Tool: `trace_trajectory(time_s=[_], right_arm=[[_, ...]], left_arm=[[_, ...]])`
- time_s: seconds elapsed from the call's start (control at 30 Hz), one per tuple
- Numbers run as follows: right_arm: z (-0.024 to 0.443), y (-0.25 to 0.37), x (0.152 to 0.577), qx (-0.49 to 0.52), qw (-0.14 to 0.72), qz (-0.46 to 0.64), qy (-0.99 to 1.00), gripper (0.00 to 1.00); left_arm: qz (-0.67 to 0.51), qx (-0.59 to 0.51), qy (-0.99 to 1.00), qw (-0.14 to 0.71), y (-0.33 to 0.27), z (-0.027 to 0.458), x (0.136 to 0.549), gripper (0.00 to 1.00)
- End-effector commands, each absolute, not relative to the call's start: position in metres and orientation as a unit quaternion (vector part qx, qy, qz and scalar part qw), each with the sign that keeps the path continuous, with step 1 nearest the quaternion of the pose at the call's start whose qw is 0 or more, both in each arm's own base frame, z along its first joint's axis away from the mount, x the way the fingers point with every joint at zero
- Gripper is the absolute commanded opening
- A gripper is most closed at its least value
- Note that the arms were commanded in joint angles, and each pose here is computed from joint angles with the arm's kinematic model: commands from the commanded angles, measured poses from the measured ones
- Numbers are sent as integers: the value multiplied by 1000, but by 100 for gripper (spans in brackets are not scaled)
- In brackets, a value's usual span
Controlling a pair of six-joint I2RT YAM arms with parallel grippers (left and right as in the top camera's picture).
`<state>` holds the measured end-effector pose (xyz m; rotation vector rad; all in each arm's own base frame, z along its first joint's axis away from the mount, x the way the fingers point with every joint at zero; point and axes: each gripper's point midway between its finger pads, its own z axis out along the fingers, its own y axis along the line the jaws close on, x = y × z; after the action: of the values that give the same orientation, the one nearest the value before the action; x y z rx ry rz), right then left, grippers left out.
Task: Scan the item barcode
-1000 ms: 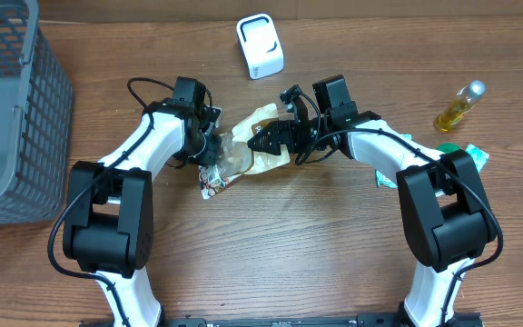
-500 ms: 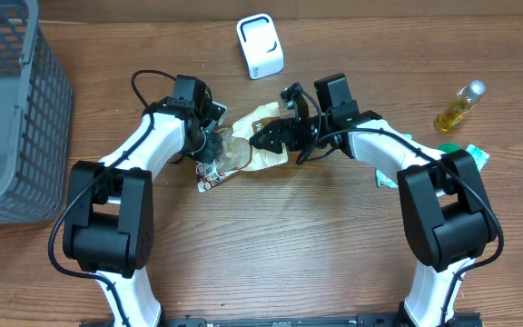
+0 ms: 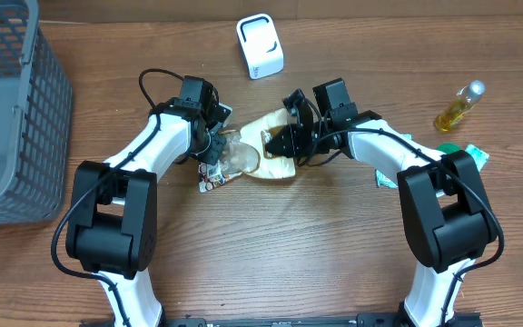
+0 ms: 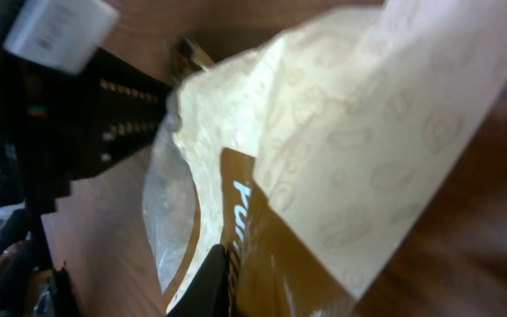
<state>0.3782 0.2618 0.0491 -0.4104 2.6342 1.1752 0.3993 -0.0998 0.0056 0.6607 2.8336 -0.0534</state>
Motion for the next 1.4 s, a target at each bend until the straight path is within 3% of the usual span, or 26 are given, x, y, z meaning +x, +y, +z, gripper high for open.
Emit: trace_trajectory(time_s=[0.0,0.07,0.17,0.23,0.5,0.6,0.83,1.1,1.17,1.37], right_arm=[[56,259,366,-142,98,390,905,8],[53,257,360,-137,82,387,908,13],[52,256,357,-134,76,385,910,41],[54,258,365,-140,95,385,907,69],[69,261,412,-160,212,362,894,75],[69,261,411,-155,208,365,894,69],[64,267,398,-161,182,366,898,35],[77,266,397,-168,184,392,886,22],[91,268,395,-176,186,422,870,4],[114,276,383,-196,167,494,831,4]], left_arm=[[-55,192,978,62,-110,-19,373,18],[-56,183,980,58,-110,-19,371,19],[-56,183,980,50,-109,-19,367,20],[-55,185,980,48,-109,-19,366,19],[-53,214,974,48,-109,-20,365,17],[-52,215,974,48,-108,-20,365,18],[-52,215,974,51,-109,-20,367,18],[-55,170,982,55,-104,3,372,5],[-57,155,983,78,-100,20,383,5],[-100,87,980,146,-89,84,411,5]])
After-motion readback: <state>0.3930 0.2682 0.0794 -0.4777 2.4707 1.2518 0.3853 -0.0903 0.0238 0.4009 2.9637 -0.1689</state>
